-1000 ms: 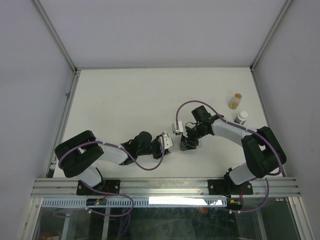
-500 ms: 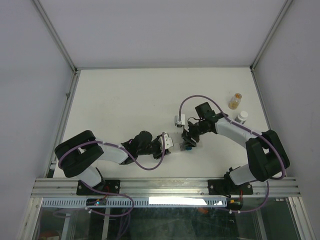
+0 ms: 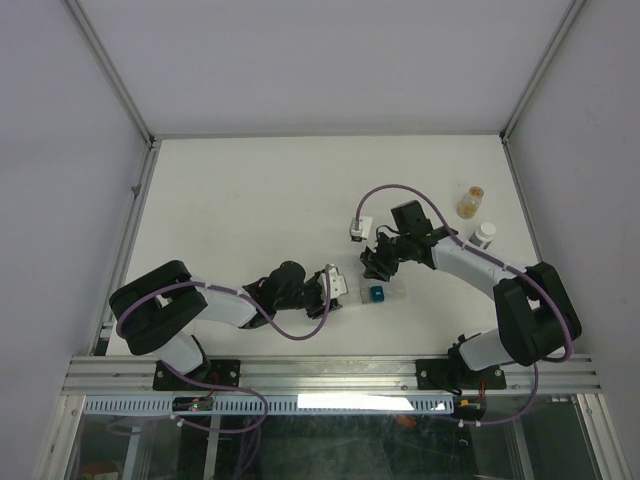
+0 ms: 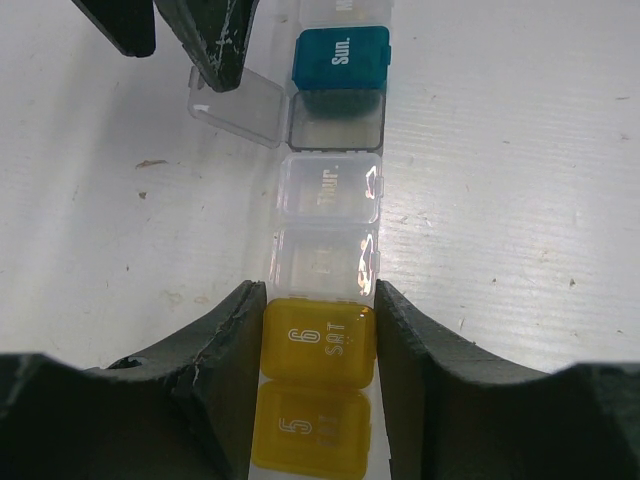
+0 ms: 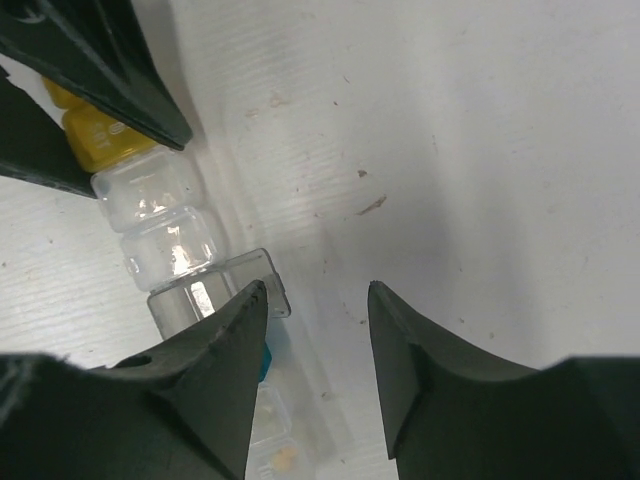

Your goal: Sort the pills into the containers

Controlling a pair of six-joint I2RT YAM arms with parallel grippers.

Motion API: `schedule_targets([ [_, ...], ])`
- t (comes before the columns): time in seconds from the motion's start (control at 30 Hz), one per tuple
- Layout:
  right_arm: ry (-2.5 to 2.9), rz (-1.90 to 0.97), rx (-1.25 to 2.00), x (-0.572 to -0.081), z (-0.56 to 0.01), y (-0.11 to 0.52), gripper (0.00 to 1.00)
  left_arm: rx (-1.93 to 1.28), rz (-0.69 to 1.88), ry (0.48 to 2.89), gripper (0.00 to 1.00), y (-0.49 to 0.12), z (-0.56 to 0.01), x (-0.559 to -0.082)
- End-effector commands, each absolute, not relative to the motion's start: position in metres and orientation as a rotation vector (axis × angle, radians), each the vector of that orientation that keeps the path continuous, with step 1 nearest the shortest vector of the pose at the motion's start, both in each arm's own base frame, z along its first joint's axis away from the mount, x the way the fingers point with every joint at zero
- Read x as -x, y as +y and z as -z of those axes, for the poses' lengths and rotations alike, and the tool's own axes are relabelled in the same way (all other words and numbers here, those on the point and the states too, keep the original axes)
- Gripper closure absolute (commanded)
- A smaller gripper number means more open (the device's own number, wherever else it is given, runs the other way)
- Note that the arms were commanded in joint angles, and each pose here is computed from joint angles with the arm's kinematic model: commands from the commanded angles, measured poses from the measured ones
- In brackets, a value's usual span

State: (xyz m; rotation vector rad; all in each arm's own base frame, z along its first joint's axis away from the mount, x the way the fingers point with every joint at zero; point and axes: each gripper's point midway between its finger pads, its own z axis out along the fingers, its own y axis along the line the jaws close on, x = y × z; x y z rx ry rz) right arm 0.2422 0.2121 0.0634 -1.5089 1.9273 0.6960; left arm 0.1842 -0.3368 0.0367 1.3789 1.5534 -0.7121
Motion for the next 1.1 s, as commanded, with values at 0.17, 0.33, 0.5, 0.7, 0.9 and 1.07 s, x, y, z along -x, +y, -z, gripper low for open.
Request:
schedule_targets([
  [0.17, 1.994, -0.544, 1.486, -0.258, -0.046, 0.214, 0.54, -1.392, 0.714, 1.512, 0.67, -0.346, -0.048, -0.185],
  [0.33, 1.983, -0.631, 1.462, -0.254, -0.06, 0.222, 0.51, -1.381, 0.698, 1.54, 0.63, -0.345, -0.046, -0.19],
  [0.5, 1.863, -0.857, 1.45, -0.23, -0.099, 0.225, 0.31, -1.335, 0.714, 1.57, 0.41, -0.347, -0.056, -0.193],
  [0.7, 1.708, -0.95, 1.438, -0.218, -0.143, 0.209, 0.28, -1.232, 0.735, 1.569, 0.18, -0.346, -0.085, -0.197],
  [0.9, 1.637, -0.903, 1.326, -0.221, -0.186, 0.18, 0.27, -1.024, 0.827, 1.52, 0.01, -0.338, -0.144, -0.193],
  [1.07, 1.704, -0.766, 1.059, -0.247, -0.224, 0.136, 0.23, -0.828, 1.056, 1.416, 0.01, -0.334, -0.198, -0.174],
])
